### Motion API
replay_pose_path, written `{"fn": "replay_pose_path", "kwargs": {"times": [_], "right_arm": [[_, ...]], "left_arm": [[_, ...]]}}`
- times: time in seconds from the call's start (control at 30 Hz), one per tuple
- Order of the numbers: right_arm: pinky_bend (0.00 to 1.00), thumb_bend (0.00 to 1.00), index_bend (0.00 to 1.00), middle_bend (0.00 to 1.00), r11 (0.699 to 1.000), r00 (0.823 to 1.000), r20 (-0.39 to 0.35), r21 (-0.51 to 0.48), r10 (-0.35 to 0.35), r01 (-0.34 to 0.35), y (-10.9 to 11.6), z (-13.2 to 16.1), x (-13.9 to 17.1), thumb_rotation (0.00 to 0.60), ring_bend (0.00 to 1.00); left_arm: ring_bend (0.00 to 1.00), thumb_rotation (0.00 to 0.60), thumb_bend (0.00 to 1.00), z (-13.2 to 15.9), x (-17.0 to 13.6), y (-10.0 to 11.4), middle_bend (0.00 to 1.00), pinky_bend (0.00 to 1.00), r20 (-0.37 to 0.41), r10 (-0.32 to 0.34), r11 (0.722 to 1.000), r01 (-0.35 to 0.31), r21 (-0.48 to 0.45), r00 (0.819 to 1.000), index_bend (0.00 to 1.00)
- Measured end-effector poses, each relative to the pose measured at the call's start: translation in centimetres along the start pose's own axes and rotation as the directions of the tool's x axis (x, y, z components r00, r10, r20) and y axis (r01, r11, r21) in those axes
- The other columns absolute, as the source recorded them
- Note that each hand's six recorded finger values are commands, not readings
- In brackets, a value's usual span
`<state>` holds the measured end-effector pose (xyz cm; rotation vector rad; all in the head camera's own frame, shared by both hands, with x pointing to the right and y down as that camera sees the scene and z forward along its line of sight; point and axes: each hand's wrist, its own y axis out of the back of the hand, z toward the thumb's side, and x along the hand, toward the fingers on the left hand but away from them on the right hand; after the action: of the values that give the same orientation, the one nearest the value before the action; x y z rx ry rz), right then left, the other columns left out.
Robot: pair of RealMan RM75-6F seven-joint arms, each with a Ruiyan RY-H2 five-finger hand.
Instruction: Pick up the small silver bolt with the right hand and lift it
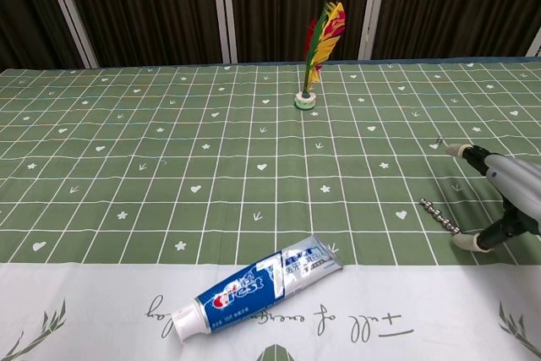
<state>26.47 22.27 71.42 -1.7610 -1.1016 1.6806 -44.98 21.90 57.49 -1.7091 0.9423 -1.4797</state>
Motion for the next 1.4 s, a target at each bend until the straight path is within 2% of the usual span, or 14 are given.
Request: {"fn": "replay_pose_path", "kwargs": {"times": [1.17, 1.27, 1.4], "right_arm": [[0.00, 0.13, 0.00, 0.00, 0.998, 0.998, 0.058, 0.053, -0.036, 0.033, 1.2, -1.8, -2.4, 0.600, 0.00], [0.00, 0.14, 0.08, 0.00, 0.998, 0.998, 0.043, 0.040, -0.041, 0.040, 1.4, -1.3, -2.3, 0.600, 0.00], [0.00, 0.16, 0.24, 0.00, 0.998, 0.998, 0.002, 0.027, -0.065, 0.065, 1.9, 0.1, -2.0, 0.600, 0.00]], "left_arm": [[0.00, 0.600, 0.00, 0.0, 0.0, 0.0, 0.00, 0.00, -0.004, -0.001, 1.000, 0.001, -0.002, 1.000, 0.00], [0.00, 0.600, 0.00, 0.0, 0.0, 0.0, 0.00, 0.00, -0.004, -0.002, 1.000, 0.002, -0.003, 1.000, 0.00], [0.00, 0.600, 0.00, 0.0, 0.0, 0.0, 0.00, 0.00, -0.003, -0.001, 1.000, 0.001, -0.002, 1.000, 0.00]]}}
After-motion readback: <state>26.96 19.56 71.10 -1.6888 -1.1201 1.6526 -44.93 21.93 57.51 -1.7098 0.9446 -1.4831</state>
